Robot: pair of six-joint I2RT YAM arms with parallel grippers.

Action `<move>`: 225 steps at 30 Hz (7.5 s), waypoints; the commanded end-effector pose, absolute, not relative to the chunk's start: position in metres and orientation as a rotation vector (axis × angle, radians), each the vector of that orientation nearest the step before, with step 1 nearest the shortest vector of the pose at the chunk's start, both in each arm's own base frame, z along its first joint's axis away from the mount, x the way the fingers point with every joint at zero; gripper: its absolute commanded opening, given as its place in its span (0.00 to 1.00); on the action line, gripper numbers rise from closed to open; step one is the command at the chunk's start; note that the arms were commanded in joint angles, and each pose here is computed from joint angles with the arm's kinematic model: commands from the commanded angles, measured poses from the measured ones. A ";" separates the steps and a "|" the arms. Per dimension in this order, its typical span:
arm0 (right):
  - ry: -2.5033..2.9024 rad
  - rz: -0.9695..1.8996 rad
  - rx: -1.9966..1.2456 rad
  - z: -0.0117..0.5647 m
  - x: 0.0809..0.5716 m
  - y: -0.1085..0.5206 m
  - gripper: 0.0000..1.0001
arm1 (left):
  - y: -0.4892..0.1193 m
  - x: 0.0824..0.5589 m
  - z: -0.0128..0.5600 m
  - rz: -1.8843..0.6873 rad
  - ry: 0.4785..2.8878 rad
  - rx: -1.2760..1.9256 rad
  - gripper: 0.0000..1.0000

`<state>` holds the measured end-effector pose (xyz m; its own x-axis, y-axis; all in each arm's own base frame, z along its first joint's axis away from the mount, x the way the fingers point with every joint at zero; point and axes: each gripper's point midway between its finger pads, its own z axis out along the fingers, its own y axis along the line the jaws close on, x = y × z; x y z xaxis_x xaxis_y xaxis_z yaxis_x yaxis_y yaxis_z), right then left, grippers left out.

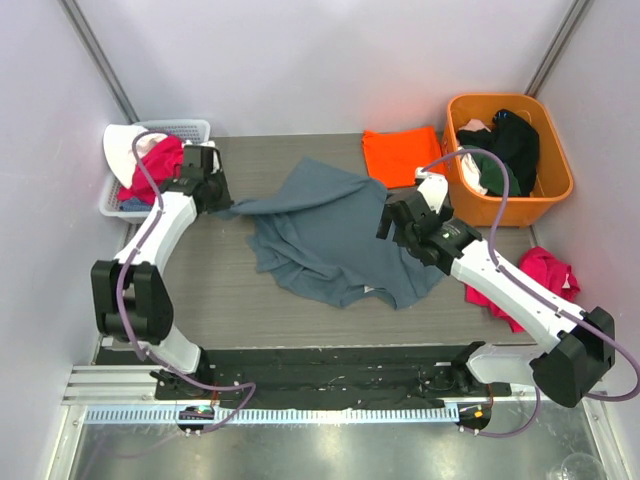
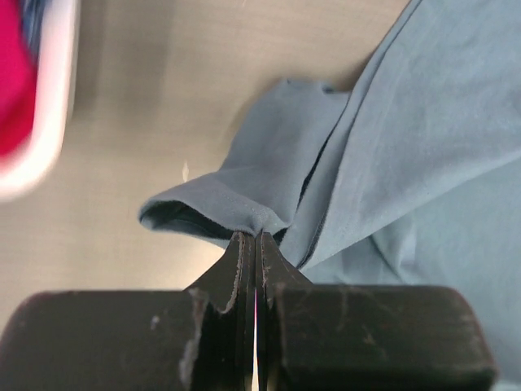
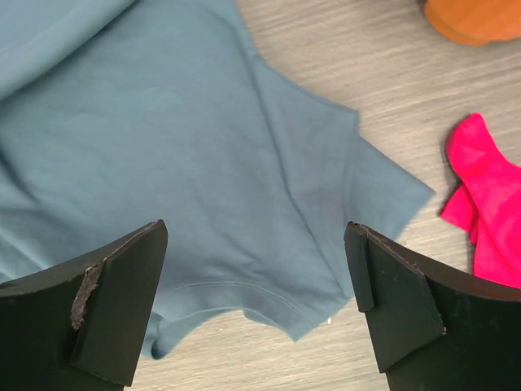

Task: Fold and stack the t-shirts
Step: Flatten the tshirt out

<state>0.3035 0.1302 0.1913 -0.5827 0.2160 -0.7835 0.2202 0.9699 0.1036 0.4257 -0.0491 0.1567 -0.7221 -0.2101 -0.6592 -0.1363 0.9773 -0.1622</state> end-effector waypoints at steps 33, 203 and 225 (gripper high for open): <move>2.441 0.100 0.252 0.119 0.299 0.144 0.98 | -0.030 0.290 0.203 -0.135 2.353 -0.497 0.00; 2.315 0.472 -0.174 0.296 0.244 0.127 0.01 | 0.003 0.279 0.299 -0.029 2.152 -0.467 0.00; 2.526 -0.041 0.214 0.112 0.425 0.077 0.64 | 0.021 0.457 0.161 0.224 2.291 -0.502 0.00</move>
